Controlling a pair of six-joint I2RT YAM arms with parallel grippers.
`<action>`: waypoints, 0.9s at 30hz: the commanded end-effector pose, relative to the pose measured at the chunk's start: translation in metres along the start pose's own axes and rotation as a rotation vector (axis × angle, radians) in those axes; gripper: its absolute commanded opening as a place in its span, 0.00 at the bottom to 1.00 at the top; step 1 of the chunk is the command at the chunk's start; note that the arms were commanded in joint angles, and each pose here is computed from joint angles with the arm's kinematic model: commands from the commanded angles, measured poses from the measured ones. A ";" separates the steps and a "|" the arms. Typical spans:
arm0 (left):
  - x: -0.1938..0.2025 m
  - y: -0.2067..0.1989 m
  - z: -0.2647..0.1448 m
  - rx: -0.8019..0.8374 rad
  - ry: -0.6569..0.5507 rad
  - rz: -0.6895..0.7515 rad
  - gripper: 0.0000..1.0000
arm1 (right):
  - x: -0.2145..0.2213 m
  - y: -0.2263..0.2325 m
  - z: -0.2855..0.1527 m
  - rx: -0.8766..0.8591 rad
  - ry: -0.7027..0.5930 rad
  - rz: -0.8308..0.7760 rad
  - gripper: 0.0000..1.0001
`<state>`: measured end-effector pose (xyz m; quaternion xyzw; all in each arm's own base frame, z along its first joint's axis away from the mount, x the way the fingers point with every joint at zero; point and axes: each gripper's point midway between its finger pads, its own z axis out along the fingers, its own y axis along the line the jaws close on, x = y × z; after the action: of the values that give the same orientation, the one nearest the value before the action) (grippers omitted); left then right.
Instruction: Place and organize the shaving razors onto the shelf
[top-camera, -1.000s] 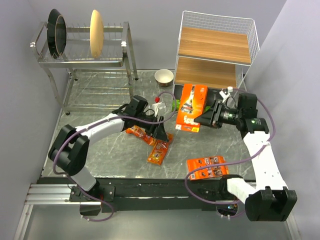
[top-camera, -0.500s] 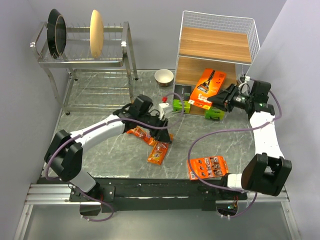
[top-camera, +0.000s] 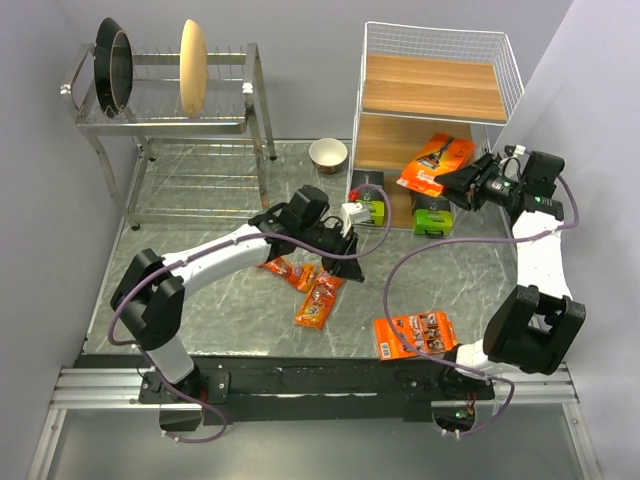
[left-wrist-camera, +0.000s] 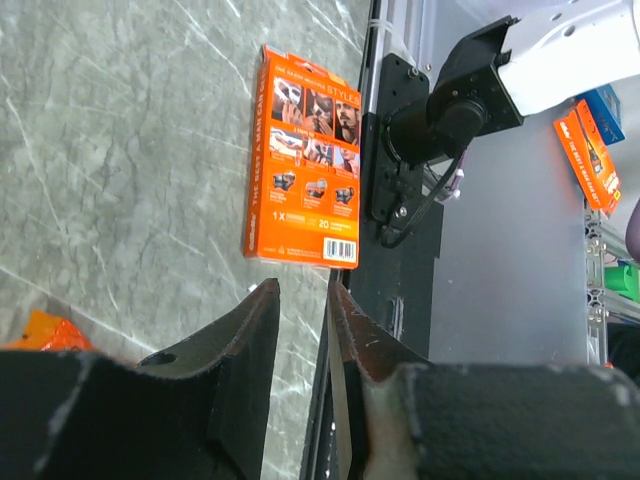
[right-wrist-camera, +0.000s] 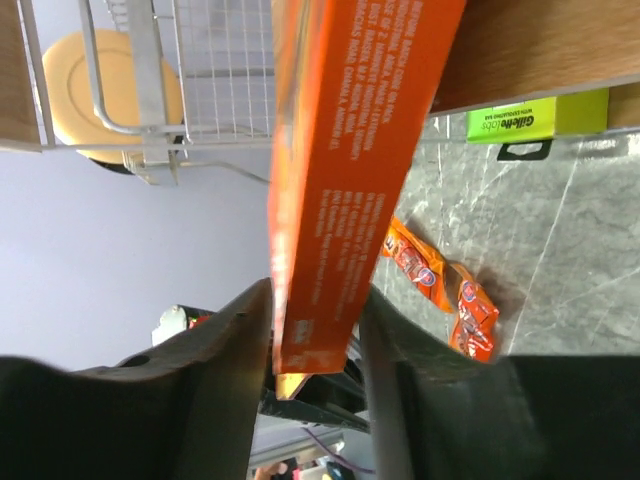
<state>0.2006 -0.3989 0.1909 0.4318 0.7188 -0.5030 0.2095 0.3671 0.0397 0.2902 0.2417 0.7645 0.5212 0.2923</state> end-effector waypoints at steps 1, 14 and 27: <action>-0.032 -0.005 0.005 0.013 -0.064 0.062 0.31 | -0.009 0.023 -0.007 -0.034 -0.047 -0.062 0.51; -0.155 0.042 0.035 -0.280 -0.240 0.406 0.01 | -0.018 0.016 -0.016 -0.008 -0.107 -0.017 0.53; -0.208 0.047 0.090 -0.309 -0.386 0.397 0.01 | -0.024 0.004 -0.020 0.020 -0.128 0.027 0.53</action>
<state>0.3302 -0.5396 0.2473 0.4508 0.6572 -0.4083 0.4451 0.3735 0.0144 0.2905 0.2948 0.7519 0.5017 0.3100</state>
